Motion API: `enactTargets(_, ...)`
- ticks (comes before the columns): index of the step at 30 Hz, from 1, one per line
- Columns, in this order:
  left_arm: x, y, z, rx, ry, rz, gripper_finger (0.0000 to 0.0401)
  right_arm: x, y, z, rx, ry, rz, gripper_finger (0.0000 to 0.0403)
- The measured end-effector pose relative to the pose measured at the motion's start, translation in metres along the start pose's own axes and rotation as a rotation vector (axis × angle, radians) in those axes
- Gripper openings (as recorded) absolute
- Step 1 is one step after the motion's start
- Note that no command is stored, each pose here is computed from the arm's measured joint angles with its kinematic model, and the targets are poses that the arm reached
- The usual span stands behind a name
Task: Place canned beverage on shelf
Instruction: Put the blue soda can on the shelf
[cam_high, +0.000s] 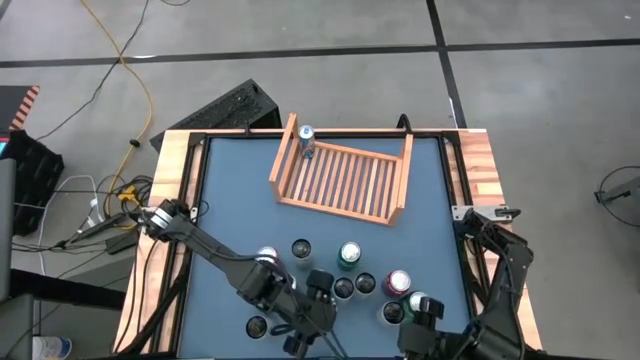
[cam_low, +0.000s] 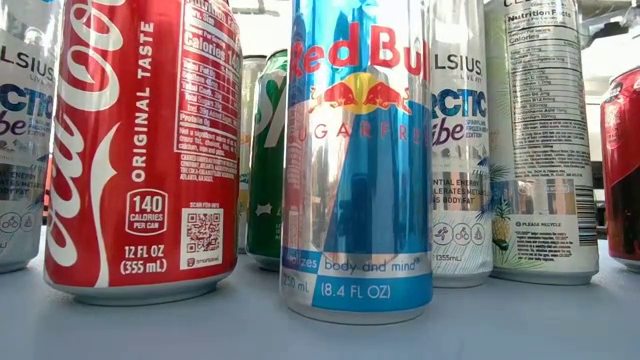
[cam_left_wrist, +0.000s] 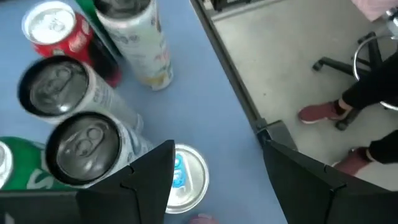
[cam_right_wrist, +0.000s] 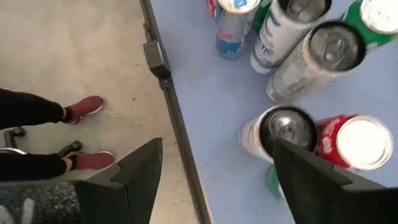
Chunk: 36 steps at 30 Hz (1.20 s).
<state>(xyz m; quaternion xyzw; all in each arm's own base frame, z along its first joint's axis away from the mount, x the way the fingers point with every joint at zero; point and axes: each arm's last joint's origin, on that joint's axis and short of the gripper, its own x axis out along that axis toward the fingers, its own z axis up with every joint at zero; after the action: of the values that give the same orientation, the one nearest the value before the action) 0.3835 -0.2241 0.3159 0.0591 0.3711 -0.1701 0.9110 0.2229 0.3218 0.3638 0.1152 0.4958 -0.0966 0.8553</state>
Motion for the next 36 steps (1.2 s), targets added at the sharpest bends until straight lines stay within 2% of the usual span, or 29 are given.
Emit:
enactTargets(5,0.003,0.011,-0.005,-0.012,0.033,0.028,0.0234,0.000,0.000,-0.001,0.001,-0.005,-0.001,0.0292)
enactTargets(13,0.007,0.014,-0.010,0.019,0.067,0.001,0.0236,0.000,0.000,0.000,-0.004,-0.028,-0.009,0.0292)
enactTargets(25,0.022,0.017,-0.013,0.002,0.088,-0.038,0.0304,0.000,0.000,0.000,-0.004,-0.042,-0.013,0.0292)
enactTargets(31,0.023,0.022,-0.016,0.011,0.109,0.026,0.0308,0.000,0.000,0.000,-0.003,-0.042,-0.013,0.0292)
enactTargets(36,0.032,0.023,-0.020,-0.003,0.135,0.006,0.0308,-0.001,0.000,0.000,-0.004,-0.042,-0.012,0.0292)
